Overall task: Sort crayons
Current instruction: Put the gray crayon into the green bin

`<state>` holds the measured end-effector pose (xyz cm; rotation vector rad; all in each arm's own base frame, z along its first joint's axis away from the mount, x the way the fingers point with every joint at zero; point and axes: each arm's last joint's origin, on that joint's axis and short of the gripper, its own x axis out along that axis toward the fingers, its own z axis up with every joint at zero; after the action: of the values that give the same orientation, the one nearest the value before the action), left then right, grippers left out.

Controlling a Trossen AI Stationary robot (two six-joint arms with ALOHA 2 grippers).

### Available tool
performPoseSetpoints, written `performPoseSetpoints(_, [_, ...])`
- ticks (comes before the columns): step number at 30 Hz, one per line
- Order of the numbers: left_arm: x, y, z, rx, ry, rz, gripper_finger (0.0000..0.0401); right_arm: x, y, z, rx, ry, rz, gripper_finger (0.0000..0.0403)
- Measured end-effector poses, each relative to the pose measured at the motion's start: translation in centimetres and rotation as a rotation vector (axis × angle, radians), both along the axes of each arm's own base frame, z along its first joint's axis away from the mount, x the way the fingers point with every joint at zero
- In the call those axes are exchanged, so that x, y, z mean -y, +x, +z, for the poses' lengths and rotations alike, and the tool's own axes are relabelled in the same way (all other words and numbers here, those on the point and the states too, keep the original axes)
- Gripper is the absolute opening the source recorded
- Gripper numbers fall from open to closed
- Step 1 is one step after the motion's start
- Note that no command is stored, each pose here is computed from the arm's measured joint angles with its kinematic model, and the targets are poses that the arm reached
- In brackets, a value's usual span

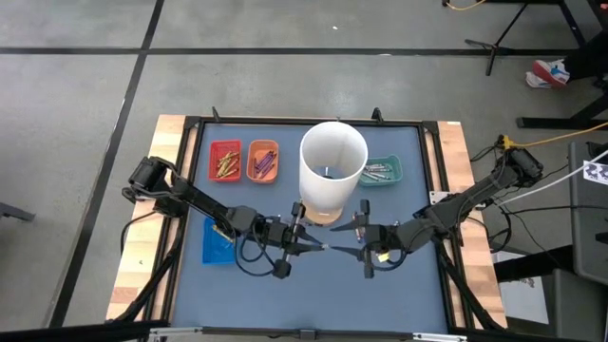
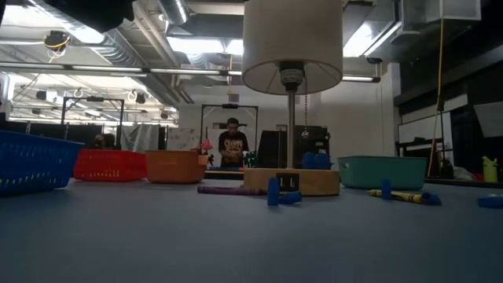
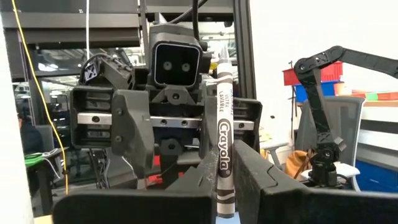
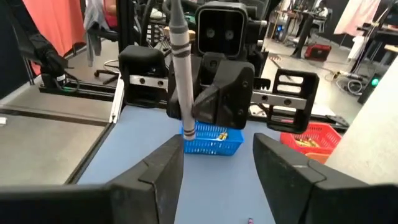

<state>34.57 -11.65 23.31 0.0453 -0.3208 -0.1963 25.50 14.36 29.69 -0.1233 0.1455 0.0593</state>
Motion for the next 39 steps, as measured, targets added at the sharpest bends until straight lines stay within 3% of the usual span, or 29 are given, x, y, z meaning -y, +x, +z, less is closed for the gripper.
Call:
performPoseSetpoints(7, [0.0, 0.0, 0.0, 0.002, -0.001, 0.0, 0.0014, -0.1, 0.1, 0.7, 0.069, -0.007, 0.006, 0.0191])
performPoseSetpoints(12, [0.0, 0.0, 0.0, 0.002, -0.001, 0.001, 0.0014, -0.1, 0.2, 1.3, 0.121, 0.024, 0.078, 0.0191])
performPoseSetpoints(17, [-0.1, 0.0, 0.0, 0.001, -0.004, 0.009, 0.0014, -0.2, 1.6, 0.8, 0.177, 0.057, 0.111, 0.0191])
performPoseSetpoints(26, [-0.1, 0.1, -0.1, -0.01, -0.002, 0.01, 0.0014, -0.3, 2.2, 0.1, 0.171, 0.03, 0.115, 0.0188])
performPoseSetpoints(39, [-0.2, 0.1, -0.1, -0.018, -0.005, 0.031, 0.0014, -0.3, 2.2, 0.1, 0.169, 0.029, 0.118, 0.0094])
